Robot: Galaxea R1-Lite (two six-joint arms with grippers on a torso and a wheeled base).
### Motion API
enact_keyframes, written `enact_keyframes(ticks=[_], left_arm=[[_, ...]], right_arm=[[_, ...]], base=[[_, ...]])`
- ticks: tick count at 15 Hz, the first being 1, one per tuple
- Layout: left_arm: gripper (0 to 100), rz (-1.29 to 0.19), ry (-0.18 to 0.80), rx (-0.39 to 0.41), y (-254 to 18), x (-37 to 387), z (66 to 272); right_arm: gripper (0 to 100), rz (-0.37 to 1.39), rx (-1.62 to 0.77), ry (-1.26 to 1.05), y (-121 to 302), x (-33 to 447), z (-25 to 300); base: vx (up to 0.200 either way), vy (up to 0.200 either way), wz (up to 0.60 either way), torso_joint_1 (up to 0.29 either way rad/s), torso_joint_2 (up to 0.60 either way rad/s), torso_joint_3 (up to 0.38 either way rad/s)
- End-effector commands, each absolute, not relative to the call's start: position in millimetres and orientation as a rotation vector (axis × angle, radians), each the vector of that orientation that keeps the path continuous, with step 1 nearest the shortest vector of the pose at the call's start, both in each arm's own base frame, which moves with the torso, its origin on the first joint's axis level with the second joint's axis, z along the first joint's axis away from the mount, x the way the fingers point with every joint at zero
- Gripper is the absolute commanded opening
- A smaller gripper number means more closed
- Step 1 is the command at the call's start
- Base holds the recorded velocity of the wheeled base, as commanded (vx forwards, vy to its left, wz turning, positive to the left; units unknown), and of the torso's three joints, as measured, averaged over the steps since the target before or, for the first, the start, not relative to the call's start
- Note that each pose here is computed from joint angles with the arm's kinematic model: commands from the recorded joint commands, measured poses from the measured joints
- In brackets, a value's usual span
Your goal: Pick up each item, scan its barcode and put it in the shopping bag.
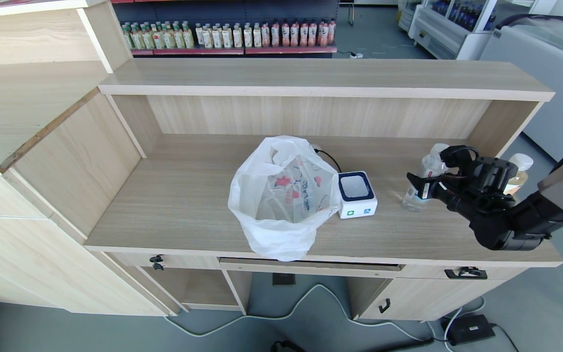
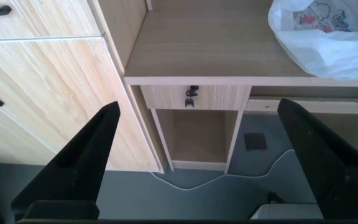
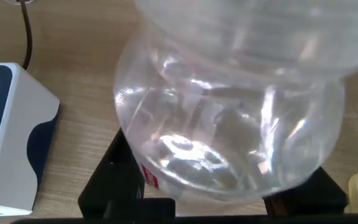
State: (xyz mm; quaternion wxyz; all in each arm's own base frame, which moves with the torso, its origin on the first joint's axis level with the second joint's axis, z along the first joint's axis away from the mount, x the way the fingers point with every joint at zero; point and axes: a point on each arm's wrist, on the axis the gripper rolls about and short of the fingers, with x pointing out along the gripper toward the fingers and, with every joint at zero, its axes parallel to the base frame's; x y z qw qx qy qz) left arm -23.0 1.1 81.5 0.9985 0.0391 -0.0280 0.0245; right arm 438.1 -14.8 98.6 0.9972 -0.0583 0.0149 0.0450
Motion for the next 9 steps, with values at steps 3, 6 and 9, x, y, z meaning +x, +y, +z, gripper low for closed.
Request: enact_keyframes(ticks=[3, 6, 9], left_arm=[[100, 0.050, -0.056, 0.078, 1.1, -23.0, 81.4], [100, 0.050, -0.056, 0.078, 1.1, -23.0, 81.4], [100, 0.050, -0.056, 0.078, 1.1, -23.0, 81.4]], right_arm=[[0, 0.082, -0.130, 0.031, -17.9, 435.6, 100.2], [0, 0.074, -0.127, 0.033, -22.6, 426.4, 107.2], [0, 0.143, -0.017, 0.061, -14.4, 391.7, 157.0]], base=[[0.000, 0.000, 0.00, 0.000, 0.00, 0.000], [0.000, 0.000, 0.00, 0.000, 0.00, 0.000], [0.000, 0.000, 0.00, 0.000, 0.00, 0.000]])
